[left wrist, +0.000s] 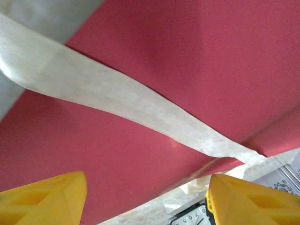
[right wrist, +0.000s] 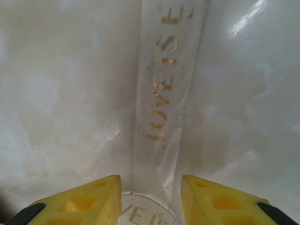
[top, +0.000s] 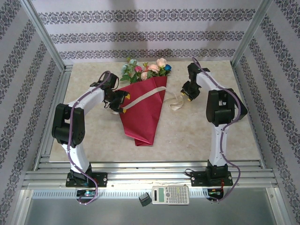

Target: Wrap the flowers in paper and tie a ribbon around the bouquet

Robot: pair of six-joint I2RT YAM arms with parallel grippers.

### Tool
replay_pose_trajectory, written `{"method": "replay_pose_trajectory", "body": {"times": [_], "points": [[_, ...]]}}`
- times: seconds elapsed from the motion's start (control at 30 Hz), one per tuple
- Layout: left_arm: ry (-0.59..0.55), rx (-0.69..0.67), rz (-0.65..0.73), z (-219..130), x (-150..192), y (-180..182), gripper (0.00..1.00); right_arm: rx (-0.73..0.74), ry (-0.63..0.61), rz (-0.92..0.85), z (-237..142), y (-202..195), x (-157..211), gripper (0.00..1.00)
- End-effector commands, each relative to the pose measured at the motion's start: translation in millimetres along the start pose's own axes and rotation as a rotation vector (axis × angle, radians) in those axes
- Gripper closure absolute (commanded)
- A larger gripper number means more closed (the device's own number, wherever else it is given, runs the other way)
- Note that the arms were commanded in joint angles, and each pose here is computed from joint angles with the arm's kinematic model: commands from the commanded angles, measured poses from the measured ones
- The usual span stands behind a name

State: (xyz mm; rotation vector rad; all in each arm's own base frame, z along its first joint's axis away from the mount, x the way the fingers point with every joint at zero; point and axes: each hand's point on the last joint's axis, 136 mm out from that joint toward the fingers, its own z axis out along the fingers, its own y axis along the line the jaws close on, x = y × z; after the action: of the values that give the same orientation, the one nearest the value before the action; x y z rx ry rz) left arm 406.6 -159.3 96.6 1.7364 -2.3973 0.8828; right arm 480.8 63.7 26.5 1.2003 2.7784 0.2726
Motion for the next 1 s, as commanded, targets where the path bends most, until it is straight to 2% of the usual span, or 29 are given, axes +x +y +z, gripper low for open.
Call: {"method": "replay_pose_trajectory", "body": {"times": [0.0, 0.1, 0.2, 0.33, 0.57, 0.83, 0.9, 0.97], "points": [[-0.031, 0.049, -0.013, -3, -4, -17, 0.3, 0.112, -0.001, 0.037, 10, -15, 0, 0.63], [-0.028, 0.039, -0.009, -1, -4, -19, 0.3, 0.137, -0.015, 0.036, 11, -14, -3, 0.68], [-0.019, 0.019, -0.01, 0, -3, -18, 0.3, 0.16, -0.003, 0.031, 12, -16, -4, 0.78], [-0.004, 0.017, -0.019, 1, 0, -15, 0.3, 0.165, 0.001, 0.029, 10, -20, -6, 1.0], [0.018, 0.004, -0.018, 2, 4, -9, 0.25, 0.128, -0.089, 0.02, -16, -38, -10, 1.0], [-0.001, 0.006, -0.003, -1, 2, -9, 0.25, 0.169, -0.097, 0.054, -31, -59, -6, 1.0], [-0.001, 0.019, 0.009, -2, 2, -14, 0.25, 0.126, -0.104, 0.078, -31, -59, -4, 1.0], [0.005, 0.023, 0.026, -3, 3, -18, 0.25, 0.056, -0.1, 0.075, -27, -47, -6, 0.72]]}}
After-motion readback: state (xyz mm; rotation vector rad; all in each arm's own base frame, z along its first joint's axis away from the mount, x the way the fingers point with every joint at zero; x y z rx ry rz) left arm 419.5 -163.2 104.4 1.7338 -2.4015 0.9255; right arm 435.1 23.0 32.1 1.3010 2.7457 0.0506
